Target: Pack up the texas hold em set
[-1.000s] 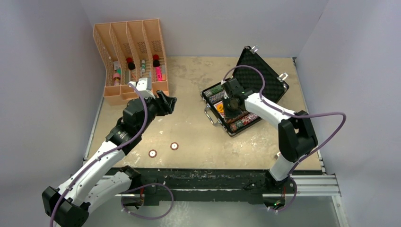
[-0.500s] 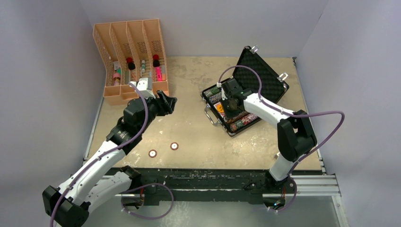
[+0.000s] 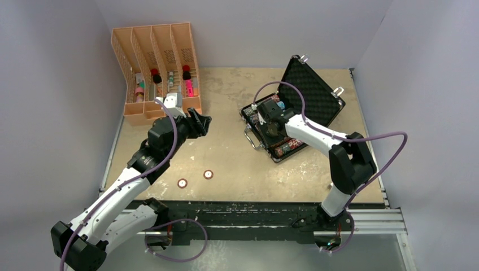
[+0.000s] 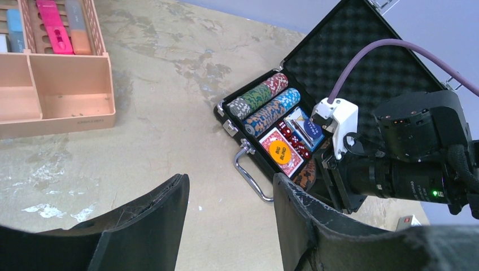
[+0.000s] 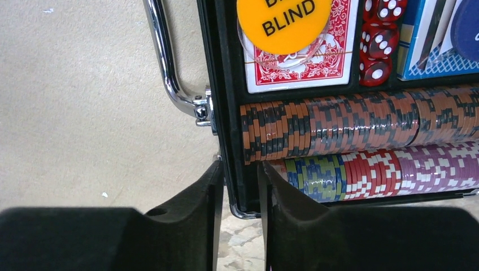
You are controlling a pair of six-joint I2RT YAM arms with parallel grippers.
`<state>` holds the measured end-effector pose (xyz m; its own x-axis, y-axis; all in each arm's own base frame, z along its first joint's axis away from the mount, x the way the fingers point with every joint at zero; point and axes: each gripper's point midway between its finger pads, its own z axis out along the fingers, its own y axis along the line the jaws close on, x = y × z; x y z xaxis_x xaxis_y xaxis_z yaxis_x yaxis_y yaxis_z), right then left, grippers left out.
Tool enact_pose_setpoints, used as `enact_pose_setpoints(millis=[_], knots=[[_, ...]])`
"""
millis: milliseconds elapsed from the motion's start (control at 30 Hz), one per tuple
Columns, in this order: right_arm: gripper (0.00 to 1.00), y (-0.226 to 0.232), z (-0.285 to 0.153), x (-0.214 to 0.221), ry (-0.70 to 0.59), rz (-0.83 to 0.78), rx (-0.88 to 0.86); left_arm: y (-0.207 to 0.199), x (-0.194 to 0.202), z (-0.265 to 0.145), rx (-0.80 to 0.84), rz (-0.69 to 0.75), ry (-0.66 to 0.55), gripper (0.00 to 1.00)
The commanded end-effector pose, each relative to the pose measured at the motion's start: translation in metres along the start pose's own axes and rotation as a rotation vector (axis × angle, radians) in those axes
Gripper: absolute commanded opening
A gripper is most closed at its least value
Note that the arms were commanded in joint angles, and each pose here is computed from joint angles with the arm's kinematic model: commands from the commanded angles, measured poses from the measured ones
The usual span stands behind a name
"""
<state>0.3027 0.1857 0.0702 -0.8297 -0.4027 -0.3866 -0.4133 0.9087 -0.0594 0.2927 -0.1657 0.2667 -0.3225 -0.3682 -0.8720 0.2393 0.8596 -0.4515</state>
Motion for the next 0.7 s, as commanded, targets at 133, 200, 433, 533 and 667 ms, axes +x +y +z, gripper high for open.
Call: enact_pose_setpoints(millis=[133, 200, 433, 533, 667], knots=[[0.34, -0.002, -0.03, -0.028, -0.102, 0.072, 0.019, -0.004, -0.02, -0.003, -0.005, -0.01, -0.058, 0.56], [0.35, -0.003, -0.039, -0.042, -0.159, 0.081, 0.023, -0.001, -0.025, -0.006, -0.023, -0.016, -0.075, 0.56], [0.11, -0.001, -0.037, -0.044, -0.175, 0.153, 0.019, 0.014, -0.036, -0.014, -0.107, -0.026, -0.128, 0.56], [0.03, -0.004, -0.028, -0.037, -0.145, 0.15, 0.043, 0.015, -0.035, -0.014, -0.113, -0.026, -0.123, 0.56], [0.0, -0.004, -0.014, -0.029, -0.112, 0.143, 0.05, 0.015, -0.032, -0.011, -0.114, -0.025, -0.115, 0.56]])
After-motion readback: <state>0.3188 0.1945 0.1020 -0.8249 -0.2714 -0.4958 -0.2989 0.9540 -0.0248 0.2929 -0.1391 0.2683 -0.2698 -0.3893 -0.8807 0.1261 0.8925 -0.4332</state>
